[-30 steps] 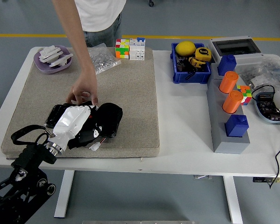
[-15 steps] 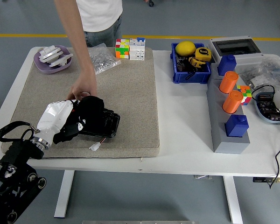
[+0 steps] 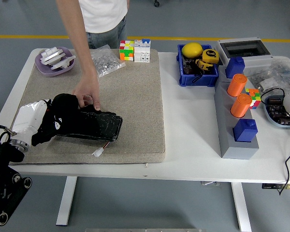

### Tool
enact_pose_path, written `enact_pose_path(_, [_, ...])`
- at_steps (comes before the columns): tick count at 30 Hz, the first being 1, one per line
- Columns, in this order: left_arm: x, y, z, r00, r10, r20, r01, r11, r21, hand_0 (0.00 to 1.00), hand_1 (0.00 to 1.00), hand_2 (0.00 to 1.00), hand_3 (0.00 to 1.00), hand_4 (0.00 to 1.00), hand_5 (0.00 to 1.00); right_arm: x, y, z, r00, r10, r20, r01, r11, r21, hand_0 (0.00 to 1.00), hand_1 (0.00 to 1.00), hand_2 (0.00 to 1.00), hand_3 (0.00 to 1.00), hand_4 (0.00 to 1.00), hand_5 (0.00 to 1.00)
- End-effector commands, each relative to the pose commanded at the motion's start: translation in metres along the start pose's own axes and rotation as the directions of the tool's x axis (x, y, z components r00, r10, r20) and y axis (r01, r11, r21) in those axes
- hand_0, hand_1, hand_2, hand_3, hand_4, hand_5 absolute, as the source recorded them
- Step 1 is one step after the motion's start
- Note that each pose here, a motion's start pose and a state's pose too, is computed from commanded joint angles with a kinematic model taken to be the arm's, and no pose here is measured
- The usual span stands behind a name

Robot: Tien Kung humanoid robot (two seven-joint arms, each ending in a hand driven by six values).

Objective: Pick the rag up,wipe the panel,place it on the desk

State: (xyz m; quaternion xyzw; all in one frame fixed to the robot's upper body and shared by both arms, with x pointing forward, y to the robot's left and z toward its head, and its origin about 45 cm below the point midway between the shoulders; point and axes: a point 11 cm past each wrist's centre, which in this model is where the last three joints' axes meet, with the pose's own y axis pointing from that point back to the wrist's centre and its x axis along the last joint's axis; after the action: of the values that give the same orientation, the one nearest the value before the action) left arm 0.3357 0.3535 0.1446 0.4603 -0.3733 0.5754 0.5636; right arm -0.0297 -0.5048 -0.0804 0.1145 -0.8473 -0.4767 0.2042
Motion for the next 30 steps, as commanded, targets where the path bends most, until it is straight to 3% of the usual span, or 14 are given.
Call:
enact_pose_path(18, [0.013,0.004,-0.033,0.998,0.059,-0.014,-0.058,0.993,0.1,0.261,0.259,0.524,0.443,0.046,0.002,0.001,0.0,0.006,1.0,0.003,-0.005,-0.003,1.0,-0.018,0.516,0.558,0.648,0.551,0.93,0.407])
enact_pose_path(21, [0.015,0.004,-0.033,0.998,0.063,-0.013,-0.062,0.993,0.099,0.261,0.258,0.523,0.443,0.044,0.002,0.001,0.0,0.006,1.0,0.003,-0.004,-0.003,1.0,-0.018,0.517,0.558,0.648,0.552,0.931,0.408])
enact_pose_path(30, [0.02,0.003,-0.009,0.997,0.076,-0.015,-0.076,0.997,0.025,0.261,0.259,0.522,0.442,0.046,0.002,0.001,0.0,0.006,1.0,0.004,-0.001,-0.004,1.0,-0.016,0.517,0.558,0.648,0.552,0.931,0.408])
